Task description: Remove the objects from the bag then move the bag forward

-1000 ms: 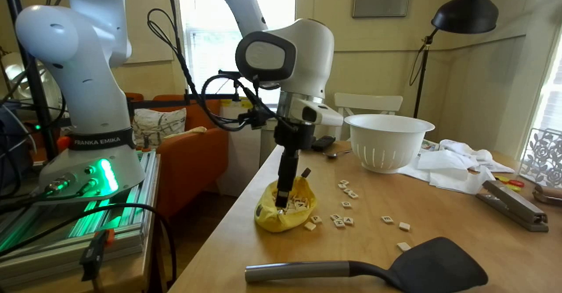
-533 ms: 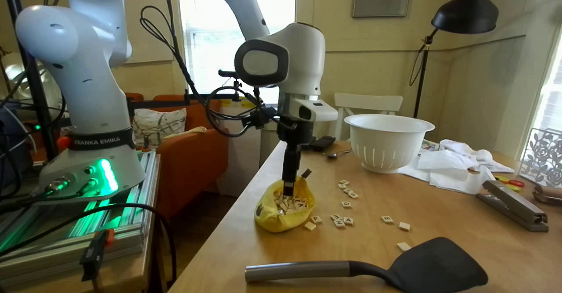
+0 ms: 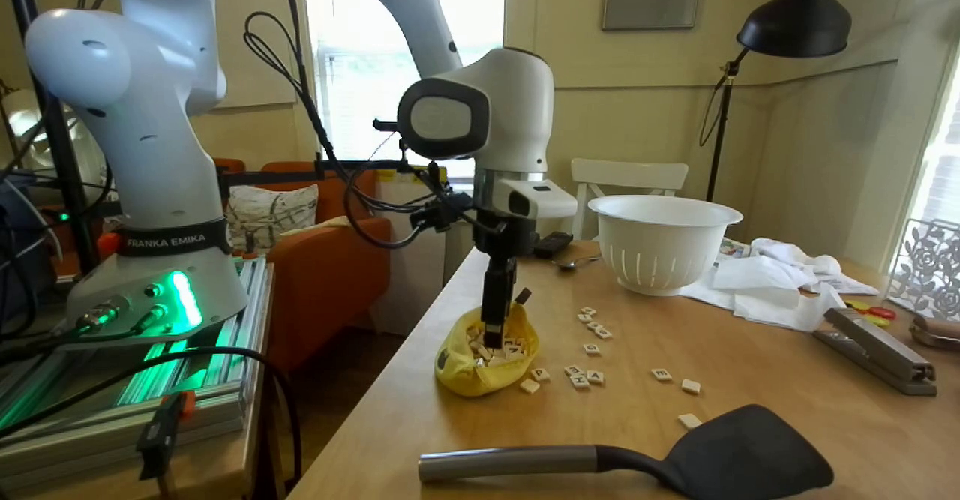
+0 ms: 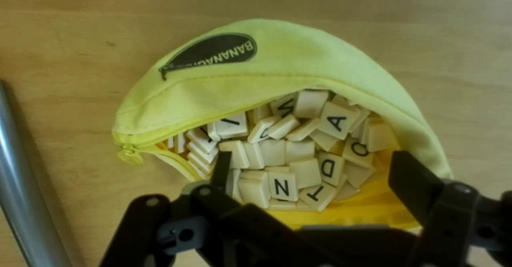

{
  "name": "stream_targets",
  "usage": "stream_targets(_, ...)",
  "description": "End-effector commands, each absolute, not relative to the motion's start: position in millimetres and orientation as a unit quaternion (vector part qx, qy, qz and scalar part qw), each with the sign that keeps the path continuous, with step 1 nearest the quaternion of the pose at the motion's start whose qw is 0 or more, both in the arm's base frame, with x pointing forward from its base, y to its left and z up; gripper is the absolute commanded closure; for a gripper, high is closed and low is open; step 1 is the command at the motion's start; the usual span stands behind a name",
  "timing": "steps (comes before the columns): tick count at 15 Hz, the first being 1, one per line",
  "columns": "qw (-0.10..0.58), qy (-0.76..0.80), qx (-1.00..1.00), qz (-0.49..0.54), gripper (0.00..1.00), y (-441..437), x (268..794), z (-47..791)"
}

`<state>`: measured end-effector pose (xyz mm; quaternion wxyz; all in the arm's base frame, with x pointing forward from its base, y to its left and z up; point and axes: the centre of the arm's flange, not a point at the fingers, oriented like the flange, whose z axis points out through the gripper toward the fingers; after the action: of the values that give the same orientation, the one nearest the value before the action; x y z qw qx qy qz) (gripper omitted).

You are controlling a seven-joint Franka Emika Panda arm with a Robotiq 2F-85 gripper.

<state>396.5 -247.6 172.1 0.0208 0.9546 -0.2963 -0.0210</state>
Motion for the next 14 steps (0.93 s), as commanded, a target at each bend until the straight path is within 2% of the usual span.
stream_targets(1, 0.026, -0.299, 0.954, -0.009, 0.0, -257.1, 395.5, 155.1)
stream_targets(6, 0.039, -0.282, 0.959, -0.004, 0.0, -253.8, 394.8, 131.7)
stream_targets(7, 0.043, -0.278, 0.959, -0.003, 0.25, -253.3, 393.6, 127.8)
stream_targets(8, 0.05, -0.273, 0.961, -0.004, 0.27, -254.6, 391.7, 123.9)
stream_targets(14, 0.059, -0.273, 0.96, -0.014, 0.69, -264.8, 388.2, 141.5)
